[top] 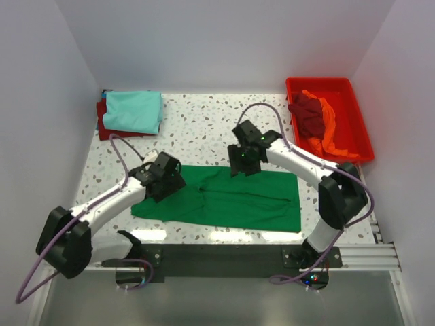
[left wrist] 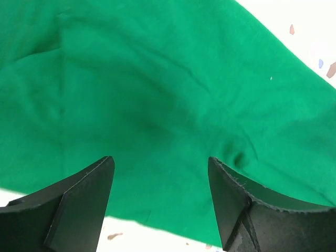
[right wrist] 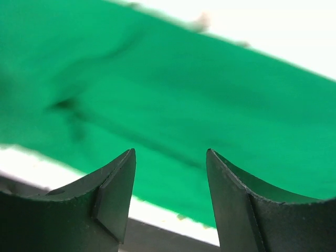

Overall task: Fold and stack the t-shirts
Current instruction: Fold the tshirt

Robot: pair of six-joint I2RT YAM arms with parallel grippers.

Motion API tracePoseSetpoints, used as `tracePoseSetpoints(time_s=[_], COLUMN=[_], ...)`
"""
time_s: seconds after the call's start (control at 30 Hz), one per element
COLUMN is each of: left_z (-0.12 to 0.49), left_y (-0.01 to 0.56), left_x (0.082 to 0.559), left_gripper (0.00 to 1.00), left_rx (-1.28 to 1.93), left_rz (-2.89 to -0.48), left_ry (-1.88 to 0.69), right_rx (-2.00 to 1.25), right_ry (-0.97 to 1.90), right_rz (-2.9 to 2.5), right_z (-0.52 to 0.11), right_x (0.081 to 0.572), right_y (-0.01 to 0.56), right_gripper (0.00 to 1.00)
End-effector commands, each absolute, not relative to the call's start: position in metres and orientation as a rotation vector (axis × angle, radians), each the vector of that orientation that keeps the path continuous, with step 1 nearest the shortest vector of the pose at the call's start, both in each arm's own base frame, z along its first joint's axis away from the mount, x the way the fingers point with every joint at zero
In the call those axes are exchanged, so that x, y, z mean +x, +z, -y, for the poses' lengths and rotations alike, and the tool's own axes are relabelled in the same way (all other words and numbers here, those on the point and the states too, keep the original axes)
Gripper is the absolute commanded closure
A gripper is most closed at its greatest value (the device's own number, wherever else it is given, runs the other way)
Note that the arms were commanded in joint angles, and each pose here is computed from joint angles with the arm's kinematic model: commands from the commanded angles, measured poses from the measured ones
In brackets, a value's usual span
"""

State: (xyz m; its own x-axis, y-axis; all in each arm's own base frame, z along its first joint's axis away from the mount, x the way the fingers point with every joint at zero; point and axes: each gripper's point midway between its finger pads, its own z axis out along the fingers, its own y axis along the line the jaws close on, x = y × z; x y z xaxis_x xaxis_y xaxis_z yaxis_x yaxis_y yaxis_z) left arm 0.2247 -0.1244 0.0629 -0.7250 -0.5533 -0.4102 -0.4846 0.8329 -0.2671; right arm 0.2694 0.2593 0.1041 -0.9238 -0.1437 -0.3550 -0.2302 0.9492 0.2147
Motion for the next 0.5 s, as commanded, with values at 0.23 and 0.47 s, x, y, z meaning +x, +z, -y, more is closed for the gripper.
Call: tracePoseSetpoints(time_s=[0.23,0.47], left_z=[0.116,0.114], left_y=[0.022,0.005], left_x=[0.255,0.264], left_gripper=[0.23,0.22], left_rx=[-0.750,-0.657], left_rz=[-2.532,-2.579], left_ry=[-0.136,-0.081], right_rx=[-0.084,-0.021], right_ry=[0.351,0.260], right_rz=[-2.837,-2.943], right_z=[-0.199,-0.176], right_x=[0.294,0.258], right_y=[0.037,0.001], right_gripper=[0.41,0.42])
